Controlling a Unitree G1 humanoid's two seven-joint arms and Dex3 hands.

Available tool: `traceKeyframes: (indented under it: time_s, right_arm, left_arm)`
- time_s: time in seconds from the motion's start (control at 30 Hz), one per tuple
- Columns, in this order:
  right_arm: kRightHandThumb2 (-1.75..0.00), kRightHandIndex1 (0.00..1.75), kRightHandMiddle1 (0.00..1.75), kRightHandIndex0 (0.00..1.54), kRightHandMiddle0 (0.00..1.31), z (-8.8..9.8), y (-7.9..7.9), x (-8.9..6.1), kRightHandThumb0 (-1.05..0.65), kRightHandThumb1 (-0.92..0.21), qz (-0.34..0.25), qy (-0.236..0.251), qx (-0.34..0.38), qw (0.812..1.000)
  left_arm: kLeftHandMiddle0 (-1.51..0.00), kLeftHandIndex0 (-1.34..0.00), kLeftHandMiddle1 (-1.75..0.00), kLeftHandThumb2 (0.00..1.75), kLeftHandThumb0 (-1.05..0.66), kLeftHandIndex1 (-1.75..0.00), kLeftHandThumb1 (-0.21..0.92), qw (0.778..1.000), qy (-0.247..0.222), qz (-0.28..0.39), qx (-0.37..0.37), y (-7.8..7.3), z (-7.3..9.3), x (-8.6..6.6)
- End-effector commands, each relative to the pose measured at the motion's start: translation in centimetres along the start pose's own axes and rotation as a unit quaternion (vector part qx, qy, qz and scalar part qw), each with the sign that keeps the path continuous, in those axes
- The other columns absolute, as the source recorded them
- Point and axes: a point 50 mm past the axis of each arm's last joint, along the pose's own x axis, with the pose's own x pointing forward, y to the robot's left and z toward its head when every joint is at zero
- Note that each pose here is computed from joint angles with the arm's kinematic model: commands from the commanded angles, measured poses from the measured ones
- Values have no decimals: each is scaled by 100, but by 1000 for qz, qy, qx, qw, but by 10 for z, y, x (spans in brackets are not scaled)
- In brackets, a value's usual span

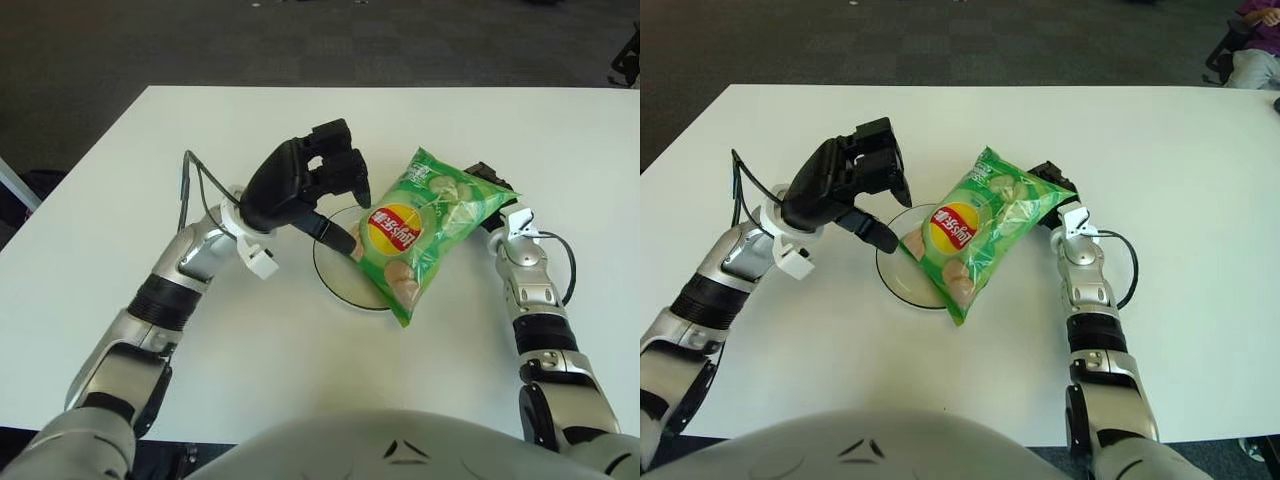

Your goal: Put the snack into the plate.

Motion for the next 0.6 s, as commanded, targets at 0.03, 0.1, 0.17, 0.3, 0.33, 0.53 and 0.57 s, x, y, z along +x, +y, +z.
traceKeyframes:
  time_s: [0.03,0.1,0.17,0.3,0.33,0.53,0.57]
  right_arm:
    - [-29,166,150,75,44,-6,-7,-3,-36,-92,-15,14,11,1000]
    - [-29,166,150,75,44,-6,-8,-3,-36,-92,-17,14,12,1000]
    - [-29,166,150,75,45,-7,-9,-3,-36,-92,-19,14,13,1000]
    - [-29,166,150,76,45,-7,-9,-3,-36,-92,-19,14,13,1000]
    - [-29,166,150,76,45,-7,-9,-3,-36,-92,-19,14,13,1000]
    - [-29,165,149,76,45,-6,-10,-3,-36,-92,-19,14,13,1000]
    - [-29,165,149,76,45,-7,-10,-3,-36,-92,-19,14,13,1000]
  left_arm:
    - [-41,-37,-145,73,0,-168,69,999,20,-6,30,-1,8,7]
    - [-42,-37,-140,66,0,-168,73,999,25,-6,34,0,10,8]
    - [-42,-37,-135,56,0,-166,79,999,29,-6,37,0,11,9]
    - [-42,-37,-131,47,0,-165,83,999,32,-7,38,0,12,10]
    - [-42,-37,-131,47,0,-165,84,999,33,-7,38,0,12,10]
    - [-42,-38,-128,40,0,-164,87,999,34,-7,38,0,12,10]
    - [-42,-38,-128,40,0,-164,87,999,34,-8,38,0,12,10]
